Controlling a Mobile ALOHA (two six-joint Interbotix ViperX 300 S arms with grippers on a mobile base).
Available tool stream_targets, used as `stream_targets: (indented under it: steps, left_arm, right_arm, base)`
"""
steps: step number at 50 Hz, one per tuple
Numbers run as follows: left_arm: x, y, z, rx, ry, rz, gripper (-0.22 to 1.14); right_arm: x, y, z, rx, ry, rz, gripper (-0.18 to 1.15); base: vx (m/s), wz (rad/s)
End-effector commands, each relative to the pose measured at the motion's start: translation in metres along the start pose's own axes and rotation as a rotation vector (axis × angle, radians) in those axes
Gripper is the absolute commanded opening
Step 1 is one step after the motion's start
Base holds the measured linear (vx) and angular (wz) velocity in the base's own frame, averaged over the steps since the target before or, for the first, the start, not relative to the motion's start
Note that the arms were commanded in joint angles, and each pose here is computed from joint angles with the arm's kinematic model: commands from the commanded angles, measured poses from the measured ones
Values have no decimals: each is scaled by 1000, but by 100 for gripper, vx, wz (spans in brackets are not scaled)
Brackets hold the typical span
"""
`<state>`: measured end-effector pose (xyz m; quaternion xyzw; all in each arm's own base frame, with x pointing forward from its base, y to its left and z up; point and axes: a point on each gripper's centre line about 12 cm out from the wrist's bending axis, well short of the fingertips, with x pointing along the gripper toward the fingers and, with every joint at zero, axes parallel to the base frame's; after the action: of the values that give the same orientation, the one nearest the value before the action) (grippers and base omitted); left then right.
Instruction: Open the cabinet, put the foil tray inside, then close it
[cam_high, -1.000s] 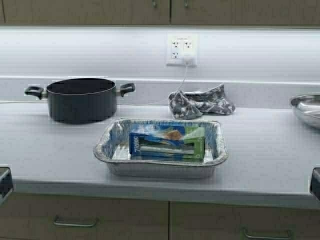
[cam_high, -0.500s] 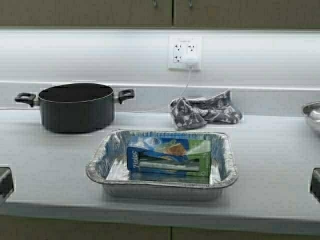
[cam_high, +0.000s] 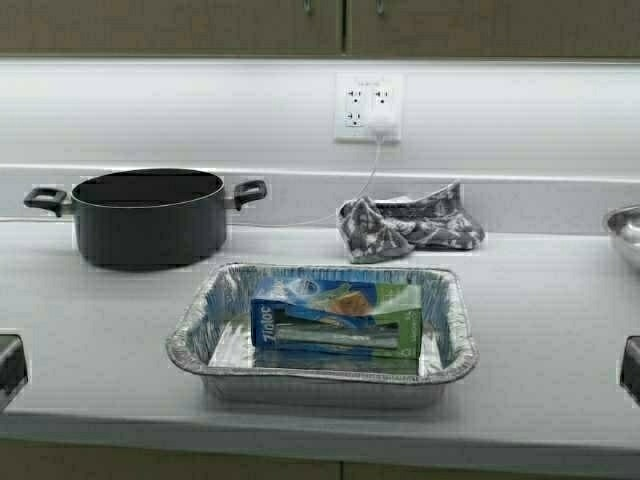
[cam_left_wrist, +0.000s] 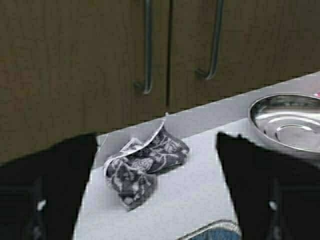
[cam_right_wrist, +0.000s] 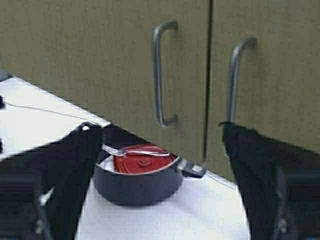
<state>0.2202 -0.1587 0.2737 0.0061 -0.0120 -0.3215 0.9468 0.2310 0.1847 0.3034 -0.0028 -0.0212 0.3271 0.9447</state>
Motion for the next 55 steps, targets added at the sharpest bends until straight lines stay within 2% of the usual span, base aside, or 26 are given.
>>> stream_targets:
  steps: [1, 12, 20, 25, 34, 55]
  left_arm:
    - [20, -7, 16, -7, -46, -19, 101]
    - [48, -11, 16, 2, -84, 27, 101]
    - [68, -12, 13, -21, -121, 105, 101]
    - [82, -14, 10, -22, -151, 145, 101]
    - [113, -16, -5, -30, -152, 175, 101]
    - [149, -14, -25, -32, -194, 236, 100]
  right_arm:
    - [20, 5, 26, -13, -57, -11, 102]
    - [39, -4, 33, 56, -63, -150, 102]
    - [46, 2, 36, -5, -119, -291, 102]
    - [61, 7, 29, -38, -89, -391, 102]
    - [77, -5, 10, 83, -24, -550, 102]
    - [98, -29, -2, 54, -22, -658, 101]
  base:
    - [0, 0]
    - [-1, 0]
    - [-1, 0]
    - [0, 0]
    - [0, 0]
    - [0, 0]
